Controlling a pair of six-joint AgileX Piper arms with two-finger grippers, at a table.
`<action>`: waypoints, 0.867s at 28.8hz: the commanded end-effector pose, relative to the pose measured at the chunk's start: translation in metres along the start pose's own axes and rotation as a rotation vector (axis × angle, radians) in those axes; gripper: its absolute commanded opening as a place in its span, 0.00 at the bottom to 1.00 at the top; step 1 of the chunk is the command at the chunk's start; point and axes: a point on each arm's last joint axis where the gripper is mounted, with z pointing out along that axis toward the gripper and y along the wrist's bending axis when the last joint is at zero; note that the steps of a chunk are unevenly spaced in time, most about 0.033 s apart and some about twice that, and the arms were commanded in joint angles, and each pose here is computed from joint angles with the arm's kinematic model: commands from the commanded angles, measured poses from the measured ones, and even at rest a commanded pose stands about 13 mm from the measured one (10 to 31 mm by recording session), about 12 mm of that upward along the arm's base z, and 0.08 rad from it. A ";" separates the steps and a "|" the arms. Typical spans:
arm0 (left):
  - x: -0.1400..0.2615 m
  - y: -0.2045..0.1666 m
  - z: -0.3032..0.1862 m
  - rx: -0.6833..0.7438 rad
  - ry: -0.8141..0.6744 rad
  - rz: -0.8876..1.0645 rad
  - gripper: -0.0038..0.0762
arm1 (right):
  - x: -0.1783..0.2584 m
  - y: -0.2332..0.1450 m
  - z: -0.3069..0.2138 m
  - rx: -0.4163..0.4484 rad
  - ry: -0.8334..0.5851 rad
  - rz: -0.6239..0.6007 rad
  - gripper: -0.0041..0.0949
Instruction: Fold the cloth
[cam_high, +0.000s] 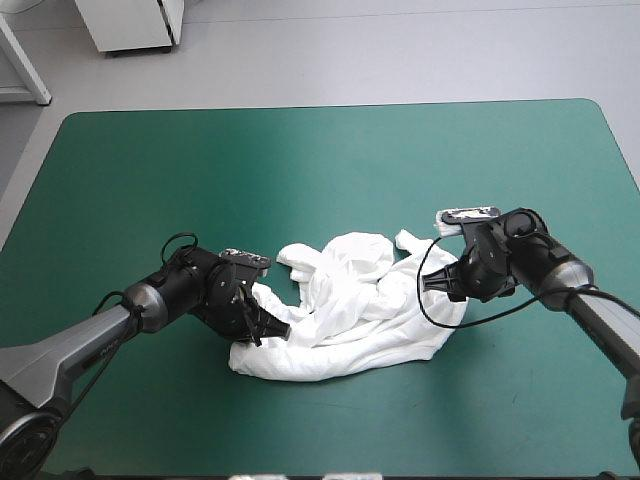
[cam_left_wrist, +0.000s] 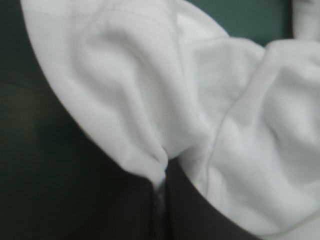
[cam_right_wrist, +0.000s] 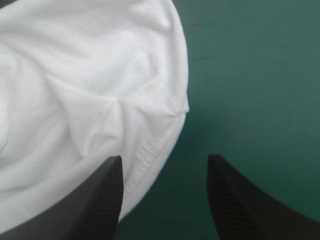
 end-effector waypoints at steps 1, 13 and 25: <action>-0.004 -0.002 0.001 0.005 -0.039 -0.002 0.04 | -0.012 0.003 0.008 -0.014 -0.060 -0.001 0.58; -0.004 -0.002 0.001 0.003 -0.039 -0.001 0.04 | -0.012 0.009 0.061 0.002 0.093 0.029 0.47; -0.008 -0.004 -0.032 0.020 -0.139 0.012 0.04 | -0.011 0.002 0.014 0.014 -0.001 0.016 0.02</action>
